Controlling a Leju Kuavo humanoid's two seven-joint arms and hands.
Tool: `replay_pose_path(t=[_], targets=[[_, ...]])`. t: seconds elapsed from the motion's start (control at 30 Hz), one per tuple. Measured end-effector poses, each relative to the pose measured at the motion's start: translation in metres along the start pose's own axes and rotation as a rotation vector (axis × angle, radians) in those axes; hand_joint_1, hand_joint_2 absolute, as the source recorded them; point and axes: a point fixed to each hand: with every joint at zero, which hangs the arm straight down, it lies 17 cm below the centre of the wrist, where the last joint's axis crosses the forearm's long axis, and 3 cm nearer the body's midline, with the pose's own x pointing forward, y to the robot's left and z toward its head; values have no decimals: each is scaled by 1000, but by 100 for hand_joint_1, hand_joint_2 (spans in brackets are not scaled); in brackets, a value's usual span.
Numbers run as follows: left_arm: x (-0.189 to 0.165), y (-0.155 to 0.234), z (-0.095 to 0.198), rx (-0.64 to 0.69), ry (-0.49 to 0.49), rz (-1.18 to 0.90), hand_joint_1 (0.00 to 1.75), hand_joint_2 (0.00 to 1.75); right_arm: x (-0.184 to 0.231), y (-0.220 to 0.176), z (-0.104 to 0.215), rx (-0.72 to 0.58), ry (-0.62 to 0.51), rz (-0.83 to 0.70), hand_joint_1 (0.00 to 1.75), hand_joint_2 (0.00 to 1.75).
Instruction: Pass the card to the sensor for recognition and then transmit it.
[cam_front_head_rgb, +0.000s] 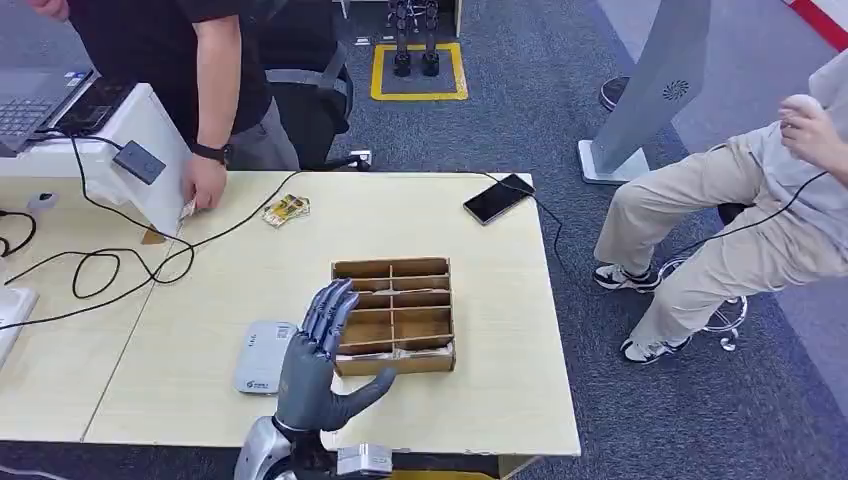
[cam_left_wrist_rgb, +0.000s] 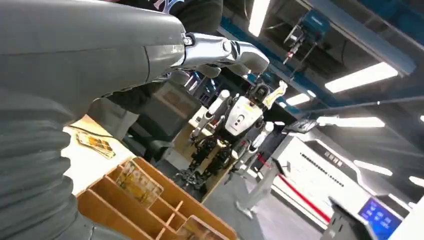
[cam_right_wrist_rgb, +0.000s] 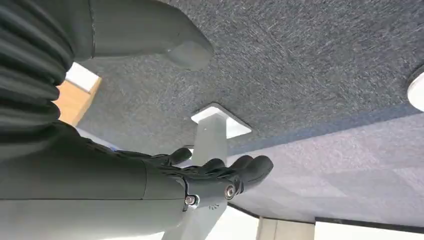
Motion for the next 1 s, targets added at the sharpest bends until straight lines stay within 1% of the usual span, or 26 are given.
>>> replay_pose_path(t=[0.23,0.33,0.47,0.67,0.87,1.0], targets=[[-5,-12,5,-42,1,-21,0,175,0,0,0,1,-2,3,0,175],[-13,-18,6,-73,19,-82,0,175,0,0,0,1,-3,6,0,175],[-32,-32,11,-139,70,-168,0,175,-2,0,0,1,1,9,0,175],[-66,-54,20,-281,137,-286,0,175,-5,-1,0,0,8,14,0,175],[-77,-58,21,-316,145,-317,0,175,-7,-1,0,0,12,18,0,175],[-91,-68,25,-402,185,-341,0,175,-8,-1,0,0,12,18,0,175]])
